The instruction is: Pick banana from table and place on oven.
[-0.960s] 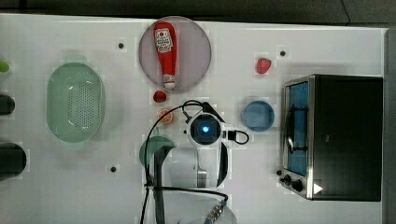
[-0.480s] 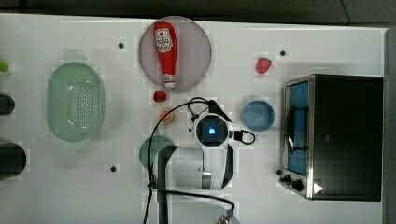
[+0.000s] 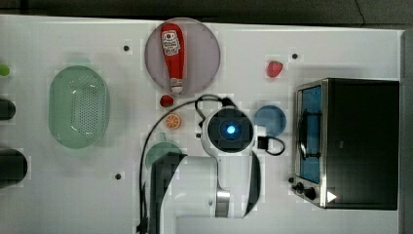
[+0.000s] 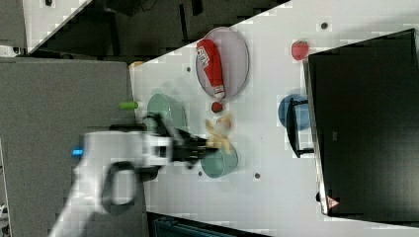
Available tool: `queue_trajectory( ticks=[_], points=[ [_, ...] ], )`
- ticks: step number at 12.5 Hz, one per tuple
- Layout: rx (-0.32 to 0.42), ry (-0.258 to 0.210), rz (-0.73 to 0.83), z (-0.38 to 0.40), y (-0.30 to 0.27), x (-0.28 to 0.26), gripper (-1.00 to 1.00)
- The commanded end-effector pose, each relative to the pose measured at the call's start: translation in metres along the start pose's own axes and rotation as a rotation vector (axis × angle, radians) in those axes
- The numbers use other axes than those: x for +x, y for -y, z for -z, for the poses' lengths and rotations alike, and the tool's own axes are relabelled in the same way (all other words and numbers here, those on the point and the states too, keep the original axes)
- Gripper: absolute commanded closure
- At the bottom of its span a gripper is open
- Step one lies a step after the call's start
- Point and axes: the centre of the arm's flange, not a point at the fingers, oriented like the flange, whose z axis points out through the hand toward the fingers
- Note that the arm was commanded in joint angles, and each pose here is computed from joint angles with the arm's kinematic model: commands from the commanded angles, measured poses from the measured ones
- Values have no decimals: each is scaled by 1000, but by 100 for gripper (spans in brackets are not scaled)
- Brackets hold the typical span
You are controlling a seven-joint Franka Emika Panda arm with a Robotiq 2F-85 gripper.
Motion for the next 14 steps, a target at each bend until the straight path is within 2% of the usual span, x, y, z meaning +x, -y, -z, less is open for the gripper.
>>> queue_trajectory(
  ticks=[1,5,7,11,12,14],
  points=[
    [61,-57,-29,129,-2,-4,62],
    [77,-57,-89,193,-23,21,62],
    [83,-44,-139,189,-49,58,62],
    [62,1,-106,153,-132,143,62],
    [63,-7,-75,144,-155,165,62],
    [58,-53,8,127,-198,204,62]
  ],
)
